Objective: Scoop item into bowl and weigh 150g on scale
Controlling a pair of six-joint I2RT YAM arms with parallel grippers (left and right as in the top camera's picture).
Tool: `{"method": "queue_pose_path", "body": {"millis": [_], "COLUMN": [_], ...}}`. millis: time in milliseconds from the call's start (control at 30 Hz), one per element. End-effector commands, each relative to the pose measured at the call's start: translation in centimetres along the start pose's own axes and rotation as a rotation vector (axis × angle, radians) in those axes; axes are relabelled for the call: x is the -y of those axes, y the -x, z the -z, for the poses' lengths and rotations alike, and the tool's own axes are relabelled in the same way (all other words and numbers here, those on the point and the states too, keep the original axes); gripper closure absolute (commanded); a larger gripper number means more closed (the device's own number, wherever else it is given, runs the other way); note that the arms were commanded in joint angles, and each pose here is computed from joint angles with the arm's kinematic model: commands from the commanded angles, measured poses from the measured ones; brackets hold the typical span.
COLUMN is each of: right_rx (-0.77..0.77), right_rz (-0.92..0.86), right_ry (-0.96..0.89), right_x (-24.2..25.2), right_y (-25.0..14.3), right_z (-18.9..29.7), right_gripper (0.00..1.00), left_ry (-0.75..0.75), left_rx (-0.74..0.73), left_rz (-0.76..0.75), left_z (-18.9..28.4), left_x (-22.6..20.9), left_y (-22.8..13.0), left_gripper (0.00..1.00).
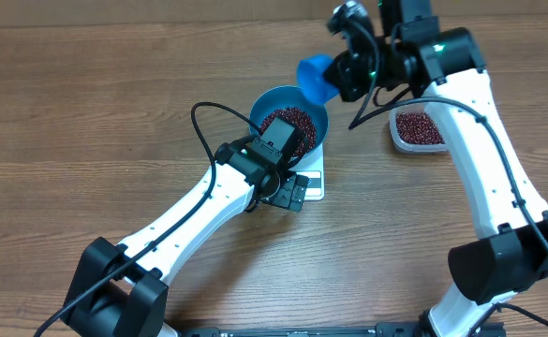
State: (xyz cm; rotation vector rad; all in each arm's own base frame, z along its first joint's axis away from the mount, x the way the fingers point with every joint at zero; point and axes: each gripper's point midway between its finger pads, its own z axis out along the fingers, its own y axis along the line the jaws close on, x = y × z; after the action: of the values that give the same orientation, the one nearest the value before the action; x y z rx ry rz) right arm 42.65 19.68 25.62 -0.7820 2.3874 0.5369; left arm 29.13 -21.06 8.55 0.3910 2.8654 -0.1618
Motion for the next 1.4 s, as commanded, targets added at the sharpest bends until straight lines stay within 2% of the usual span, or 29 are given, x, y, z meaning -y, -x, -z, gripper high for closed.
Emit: {"method": "queue_pose_path", "body": {"millis": [0, 200, 767, 1367], "right_rx": [0.002, -0.024, -0.171, -0.216], "right_rz": [0.032, 0.064, 0.046, 0.054], "right_ry": [0.036, 0.059, 0.041, 0.056], "right_x": [-1.5, -2.7, -0.2, -0.1], "right_y": [0.2, -0.2, -3.5, -5.4], "right_z": [-0.5, -1.8, -7.5, -9.1], "right_gripper": [0.96, 0.96, 0.96, 0.96], "left_ry": [0.004, 0.005, 0.004, 0.004], "left_rx": [0.014, 0.014, 0.014, 0.014], "left_rz": [0.006, 0.006, 0.006, 0.006], "left_z": [0.4, 0.4, 0.4, 0.4], "left_x": [-0.1, -0.1, -0.1, -0.1], "left_y": [-0.1, -0.1, -0.1, -0.1], "left_gripper": [0.00, 0.00, 0.00, 0.00]}}
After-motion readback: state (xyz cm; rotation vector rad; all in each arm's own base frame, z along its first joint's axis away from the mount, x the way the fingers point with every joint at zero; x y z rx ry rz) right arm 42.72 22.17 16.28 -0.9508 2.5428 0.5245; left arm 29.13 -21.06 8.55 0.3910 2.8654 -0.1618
